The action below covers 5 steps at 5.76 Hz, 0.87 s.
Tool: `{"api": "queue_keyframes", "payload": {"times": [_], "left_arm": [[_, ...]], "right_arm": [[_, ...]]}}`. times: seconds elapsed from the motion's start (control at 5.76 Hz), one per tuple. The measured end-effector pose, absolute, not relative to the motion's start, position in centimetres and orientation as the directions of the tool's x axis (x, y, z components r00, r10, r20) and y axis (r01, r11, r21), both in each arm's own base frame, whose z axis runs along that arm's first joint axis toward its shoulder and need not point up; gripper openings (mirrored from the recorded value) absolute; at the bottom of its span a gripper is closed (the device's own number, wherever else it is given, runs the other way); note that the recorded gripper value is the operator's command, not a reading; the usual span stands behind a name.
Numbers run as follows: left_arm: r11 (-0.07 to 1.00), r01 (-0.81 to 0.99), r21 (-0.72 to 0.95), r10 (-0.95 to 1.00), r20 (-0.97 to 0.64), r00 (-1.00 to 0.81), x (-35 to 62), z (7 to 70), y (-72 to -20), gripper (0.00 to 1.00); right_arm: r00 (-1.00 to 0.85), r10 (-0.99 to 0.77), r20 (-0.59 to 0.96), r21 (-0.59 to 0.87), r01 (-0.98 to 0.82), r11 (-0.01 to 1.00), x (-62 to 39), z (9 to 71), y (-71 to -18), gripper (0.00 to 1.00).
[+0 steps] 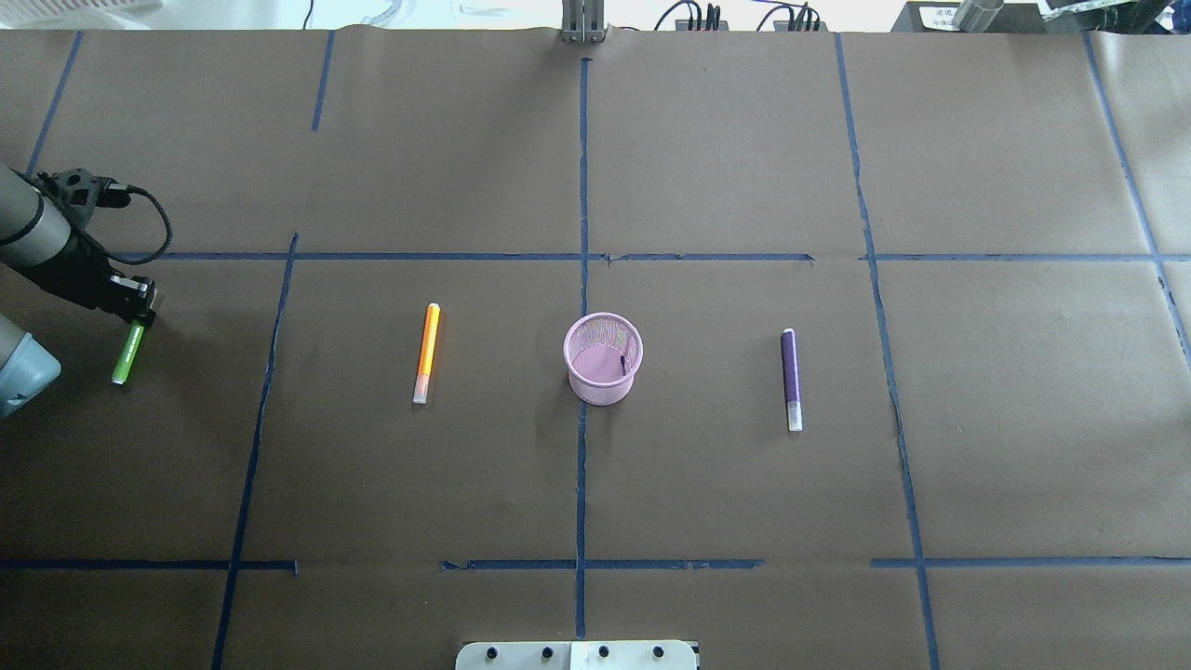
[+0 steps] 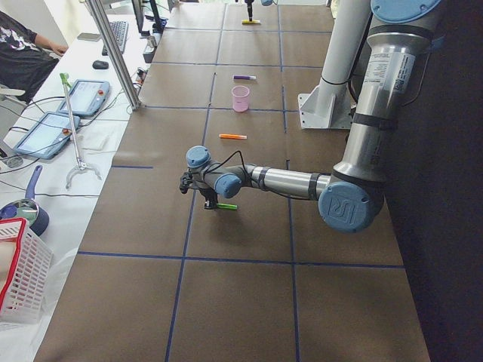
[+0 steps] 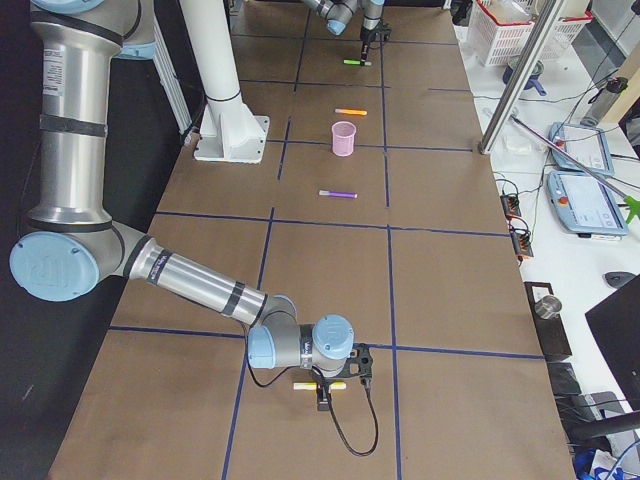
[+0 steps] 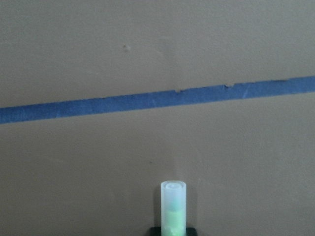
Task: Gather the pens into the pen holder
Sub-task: 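Close the left gripper on the green marker's upper end, then lift the green marker and carry it toward the pink cup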
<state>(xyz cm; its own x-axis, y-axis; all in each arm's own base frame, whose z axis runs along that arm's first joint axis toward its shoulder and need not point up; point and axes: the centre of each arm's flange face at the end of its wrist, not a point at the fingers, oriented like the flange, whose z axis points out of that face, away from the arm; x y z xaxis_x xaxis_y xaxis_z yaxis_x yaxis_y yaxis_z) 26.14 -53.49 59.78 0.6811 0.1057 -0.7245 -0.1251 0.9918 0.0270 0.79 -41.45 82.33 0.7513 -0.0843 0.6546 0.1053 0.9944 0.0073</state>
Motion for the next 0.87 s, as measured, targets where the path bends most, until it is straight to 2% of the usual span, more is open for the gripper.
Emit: {"api": "queue_keyframes", "payload": {"times": [0.52, 0.87], "left_arm": [[0.991, -0.128, 0.037, 0.114, -0.734, 0.670, 26.1, 58.7, -53.6, 0.01], [0.989, -0.143, 0.038, 0.123, -0.749, 0.652, 25.5, 55.4, -53.6, 0.00]], "right_arm": [[0.751, -0.084, 0.655, 0.007, 0.105, 0.994, 0.8, 82.3, -41.4, 1.00], [0.751, -0.084, 0.655, 0.007, 0.105, 0.994, 0.8, 82.3, -41.4, 1.00]]}}
